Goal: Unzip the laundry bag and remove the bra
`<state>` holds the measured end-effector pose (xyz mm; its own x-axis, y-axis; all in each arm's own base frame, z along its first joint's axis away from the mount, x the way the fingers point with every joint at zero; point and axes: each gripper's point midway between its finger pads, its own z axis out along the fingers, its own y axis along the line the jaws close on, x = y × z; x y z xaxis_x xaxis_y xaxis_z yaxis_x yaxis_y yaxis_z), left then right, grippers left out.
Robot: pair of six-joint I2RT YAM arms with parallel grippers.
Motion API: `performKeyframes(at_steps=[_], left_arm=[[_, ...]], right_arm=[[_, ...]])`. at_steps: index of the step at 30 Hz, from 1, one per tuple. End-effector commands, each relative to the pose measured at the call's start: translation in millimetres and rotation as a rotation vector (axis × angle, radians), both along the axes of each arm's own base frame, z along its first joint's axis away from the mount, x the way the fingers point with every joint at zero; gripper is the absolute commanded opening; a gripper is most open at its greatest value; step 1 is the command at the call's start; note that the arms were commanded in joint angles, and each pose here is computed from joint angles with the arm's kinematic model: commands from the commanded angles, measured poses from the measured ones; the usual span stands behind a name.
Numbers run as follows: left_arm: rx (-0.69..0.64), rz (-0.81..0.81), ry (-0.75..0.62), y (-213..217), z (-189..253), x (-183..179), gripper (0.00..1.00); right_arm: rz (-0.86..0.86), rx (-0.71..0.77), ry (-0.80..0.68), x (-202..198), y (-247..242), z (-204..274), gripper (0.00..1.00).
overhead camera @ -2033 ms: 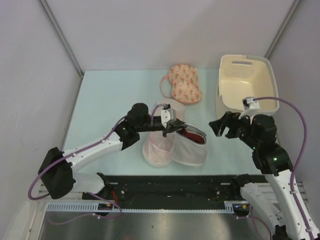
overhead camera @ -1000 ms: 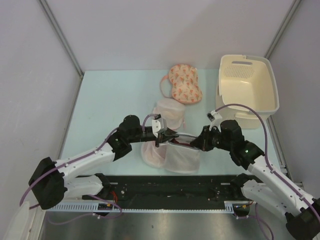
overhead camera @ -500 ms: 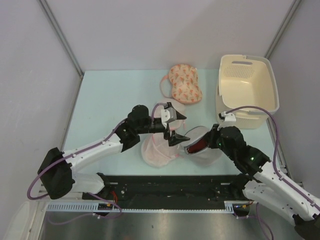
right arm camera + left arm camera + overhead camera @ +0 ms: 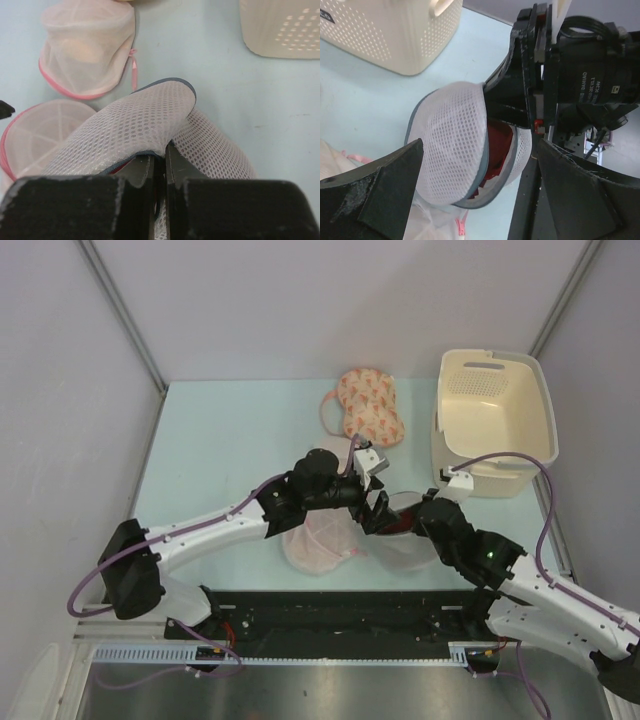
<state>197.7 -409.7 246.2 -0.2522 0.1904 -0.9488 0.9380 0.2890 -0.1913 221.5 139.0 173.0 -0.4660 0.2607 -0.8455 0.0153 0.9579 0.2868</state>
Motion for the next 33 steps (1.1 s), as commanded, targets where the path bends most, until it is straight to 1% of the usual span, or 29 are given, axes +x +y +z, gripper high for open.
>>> performKeyframes(at_steps=[1, 4, 8, 10, 12, 13, 14, 15, 18, 23, 25, 26, 27, 29, 30, 31, 32, 33], left_arm=[[0.059, -0.028, 0.089, -1.3, -15.9, -11.5, 1.00], [0.093, -0.033, 0.110, -10.0, -30.9, -10.8, 0.99], [0.109, -0.013, 0.111, -18.6, -39.1, -1.8, 1.00], [0.103, 0.006, 0.101, -23.0, -35.4, 4.8, 0.95], [0.117, 0.025, 0.112, -25.5, -41.4, 9.8, 0.90], [0.107, 0.022, 0.112, -29.5, -33.9, 10.7, 0.86], [0.123, 0.019, 0.125, -31.6, -38.3, 11.0, 0.84], [0.140, 0.015, 0.139, -31.2, -40.7, 9.8, 0.80], [0.146, 0.020, 0.146, -33.4, -37.8, 11.6, 0.80], [0.121, 0.037, 0.138, -35.1, -31.4, 15.0, 0.80], [0.114, 0.039, 0.150, -39.0, -32.0, 16.3, 0.76], [0.113, 0.028, 0.159, -41.2, -32.8, 14.8, 0.73], [0.109, 0.010, 0.168, -43.6, -33.6, 12.3, 0.62], [0.119, -0.001, 0.191, -46.8, -40.4, 10.8, 0.51], [0.123, 0.006, 0.199, -47.2, -43.0, 11.7, 0.32], [0.127, 0.007, 0.207, -47.3, -45.0, 11.8, 0.19], [0.128, 0.002, 0.208, -47.2, -45.2, 10.4, 0.02], [0.131, -0.010, 0.212, -46.6, -46.4, 7.7, 0.00]], right_arm=[[-0.100, 0.079, -0.074, 8.0, -7.3, 29.9, 0.00], [-0.100, 0.076, -0.073, 6.9, -8.7, 29.3, 0.00], [-0.089, 0.080, -0.067, 4.8, -6.8, 29.1, 0.00], [-0.088, 0.084, -0.063, 4.1, -6.1, 28.5, 0.00], [-0.085, 0.079, -0.059, 3.1, -6.1, 26.8, 0.00], [-0.084, 0.083, -0.058, 2.6, -5.7, 26.8, 0.00], [-0.083, 0.084, -0.057, 2.2, -5.6, 26.9, 0.00], [-0.086, 0.081, -0.060, 2.4, -6.4, 27.5, 0.00], [-0.092, 0.085, -0.060, 1.4, -7.7, 27.4, 0.00], [-0.100, 0.101, -0.068, 0.1, -9.3, 30.5, 0.00], [-0.098, 0.105, -0.068, -0.1, -8.5, 30.6, 0.00], [-0.097, 0.114, -0.074, 0.4, -7.4, 32.8, 0.00], [-0.092, 0.122, -0.073, 0.1, -6.2, 33.5, 0.00], [-0.086, 0.130, -0.079, 0.6, -4.6, 35.3, 0.00], [-0.083, 0.136, -0.080, 0.4, -3.7, 36.4, 0.00], [-0.083, 0.139, -0.079, 0.1, -3.7, 36.4, 0.00], [-0.083, 0.142, -0.077, 0.0, -3.3, 36.4, 0.00], [-0.065, 0.136, -0.075, -1.1, -1.8, 36.5, 0.00]])
